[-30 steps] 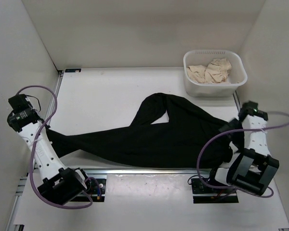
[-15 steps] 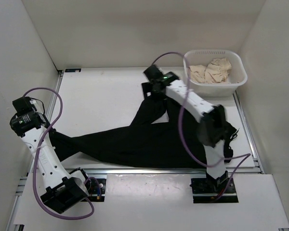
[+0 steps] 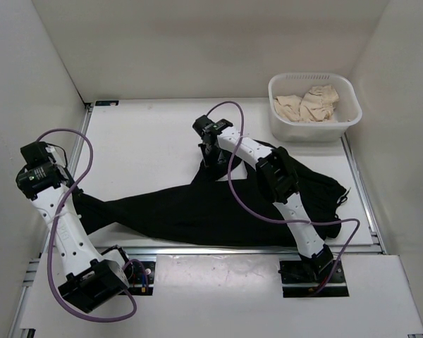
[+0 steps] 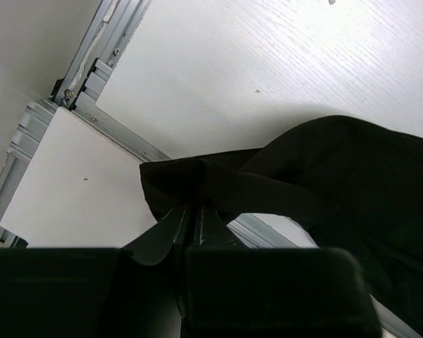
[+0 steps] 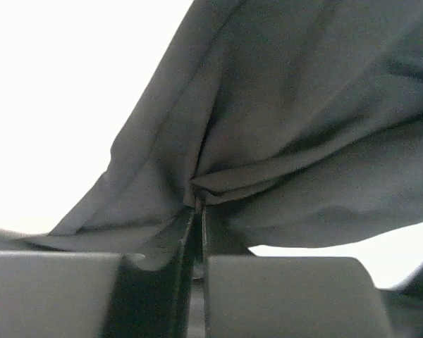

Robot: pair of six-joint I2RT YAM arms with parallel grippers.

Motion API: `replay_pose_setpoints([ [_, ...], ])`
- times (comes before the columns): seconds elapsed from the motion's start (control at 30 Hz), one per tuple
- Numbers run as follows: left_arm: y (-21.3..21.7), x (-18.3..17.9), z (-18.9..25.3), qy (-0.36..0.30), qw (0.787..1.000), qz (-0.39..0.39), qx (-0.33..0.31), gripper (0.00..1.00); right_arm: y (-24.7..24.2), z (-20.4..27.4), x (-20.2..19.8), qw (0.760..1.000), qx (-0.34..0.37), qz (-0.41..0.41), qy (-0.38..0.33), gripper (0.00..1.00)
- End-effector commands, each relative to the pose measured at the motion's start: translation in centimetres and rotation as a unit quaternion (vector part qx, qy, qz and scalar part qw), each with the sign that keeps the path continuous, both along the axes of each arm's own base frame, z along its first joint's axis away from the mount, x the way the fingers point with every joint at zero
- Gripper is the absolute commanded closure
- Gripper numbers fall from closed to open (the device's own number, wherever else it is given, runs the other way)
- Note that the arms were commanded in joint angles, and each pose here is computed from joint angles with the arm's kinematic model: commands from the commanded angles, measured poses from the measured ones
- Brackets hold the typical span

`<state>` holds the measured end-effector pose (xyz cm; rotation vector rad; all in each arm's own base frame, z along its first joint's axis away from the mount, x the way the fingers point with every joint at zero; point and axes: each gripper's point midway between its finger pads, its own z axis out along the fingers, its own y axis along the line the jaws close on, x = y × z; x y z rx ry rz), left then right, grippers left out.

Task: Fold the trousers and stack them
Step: Flatten the trousers out

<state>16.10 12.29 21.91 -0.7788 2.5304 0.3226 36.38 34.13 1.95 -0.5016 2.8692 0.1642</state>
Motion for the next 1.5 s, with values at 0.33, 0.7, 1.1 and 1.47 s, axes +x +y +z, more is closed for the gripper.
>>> replay_pose_setpoints([
  [0.33,1.0,0.0,2.2,-0.019,0.999,0.010,0.038,0.86,1.7,18.9,16.7,0.844,0.437,-0.253,-0.182,1.00],
  [0.7,0.8,-0.3,0.6,-0.001,1.000,0.009,0.027,0.86,4.6,18.1,16.1,0.881,0.435,-0.155,-0.099,0.01],
  [1.1,2.0,0.7,-2.8,0.003,0.999,0.018,0.041,0.86,-22.2,15.1,-8.4,0.923,0.084,-0.373,-0.038,0.01],
  [1.47,3.5,1.5,-3.1,-0.003,0.997,0.030,0.066,0.86,-36.3,4.4,-25.3,0.775,-0.070,-0.625,0.058,0.01],
])
